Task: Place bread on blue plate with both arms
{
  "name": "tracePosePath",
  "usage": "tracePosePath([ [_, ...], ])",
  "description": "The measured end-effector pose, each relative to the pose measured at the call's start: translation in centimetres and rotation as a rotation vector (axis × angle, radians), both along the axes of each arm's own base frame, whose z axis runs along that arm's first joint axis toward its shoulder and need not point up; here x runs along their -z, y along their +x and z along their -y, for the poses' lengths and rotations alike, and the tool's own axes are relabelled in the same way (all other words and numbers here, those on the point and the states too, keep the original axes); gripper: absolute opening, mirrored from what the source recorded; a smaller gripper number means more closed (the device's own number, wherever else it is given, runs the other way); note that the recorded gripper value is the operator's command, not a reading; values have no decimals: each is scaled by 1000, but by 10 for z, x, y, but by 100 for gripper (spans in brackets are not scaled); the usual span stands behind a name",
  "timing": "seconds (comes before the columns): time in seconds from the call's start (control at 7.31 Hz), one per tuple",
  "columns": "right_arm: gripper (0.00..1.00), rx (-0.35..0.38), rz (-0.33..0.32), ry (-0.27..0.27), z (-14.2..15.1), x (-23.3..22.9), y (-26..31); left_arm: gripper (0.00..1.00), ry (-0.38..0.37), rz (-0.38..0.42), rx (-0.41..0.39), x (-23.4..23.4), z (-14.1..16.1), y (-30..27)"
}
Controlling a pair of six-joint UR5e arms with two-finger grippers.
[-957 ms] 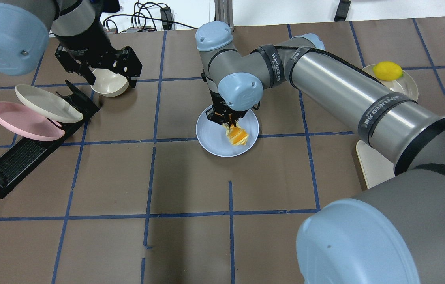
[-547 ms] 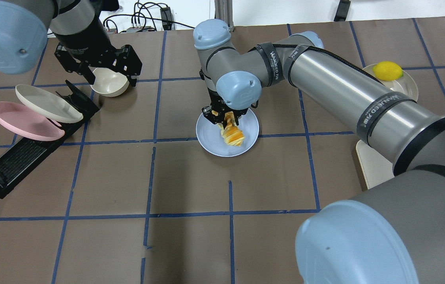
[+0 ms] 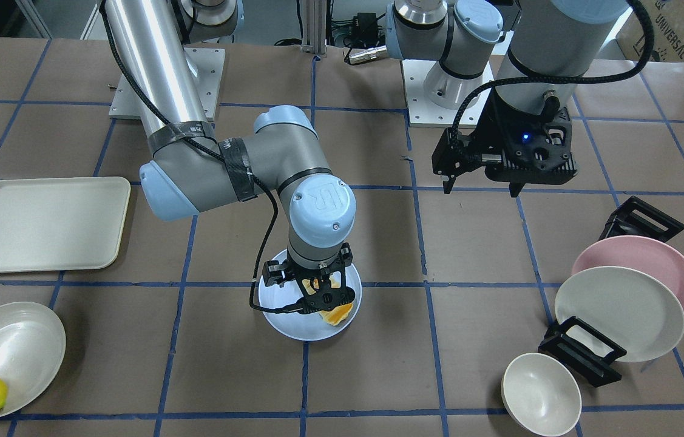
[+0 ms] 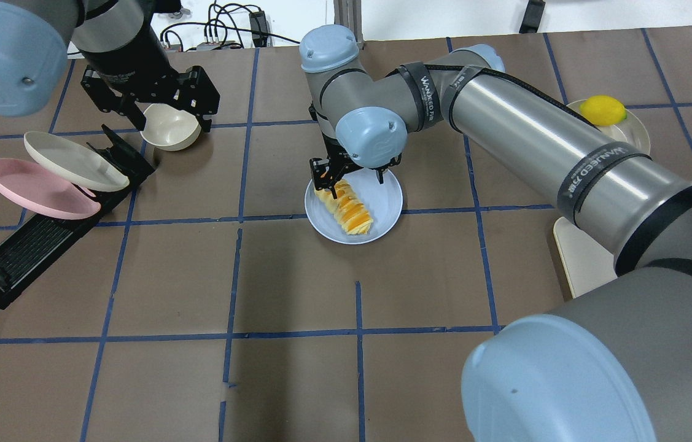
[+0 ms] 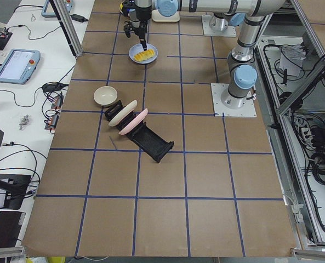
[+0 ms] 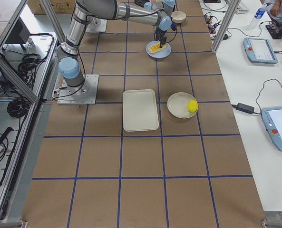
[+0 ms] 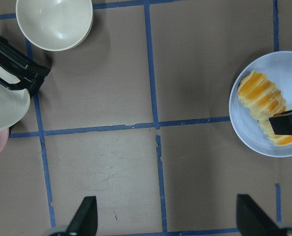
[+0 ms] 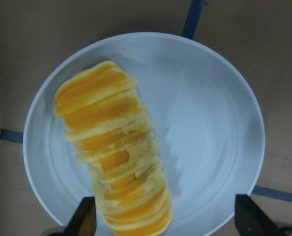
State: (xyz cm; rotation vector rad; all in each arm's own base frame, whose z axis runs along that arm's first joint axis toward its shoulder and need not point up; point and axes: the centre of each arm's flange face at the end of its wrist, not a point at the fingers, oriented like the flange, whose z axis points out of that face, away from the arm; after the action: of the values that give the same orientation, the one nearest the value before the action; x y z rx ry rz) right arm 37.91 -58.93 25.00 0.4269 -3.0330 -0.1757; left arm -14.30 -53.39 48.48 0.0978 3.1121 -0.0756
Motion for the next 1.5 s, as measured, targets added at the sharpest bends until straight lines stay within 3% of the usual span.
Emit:
tracePosePath([
  [0.55,100,17,30,-67,26,-83,-90,100,-1,0,-1,-1,0,0],
  [0.96,100,90,-43,-189,28,-143,-147,100,-3,0,-1,-1,-1,0],
  [1.23,100,191,-59,-169,12,-182,-196,100,-5,-1,-1,-3,-2,0],
  [1.5,99,288,-20,-119,-16,-223,-255,100,-7,-2,-2,-3,-2,0],
])
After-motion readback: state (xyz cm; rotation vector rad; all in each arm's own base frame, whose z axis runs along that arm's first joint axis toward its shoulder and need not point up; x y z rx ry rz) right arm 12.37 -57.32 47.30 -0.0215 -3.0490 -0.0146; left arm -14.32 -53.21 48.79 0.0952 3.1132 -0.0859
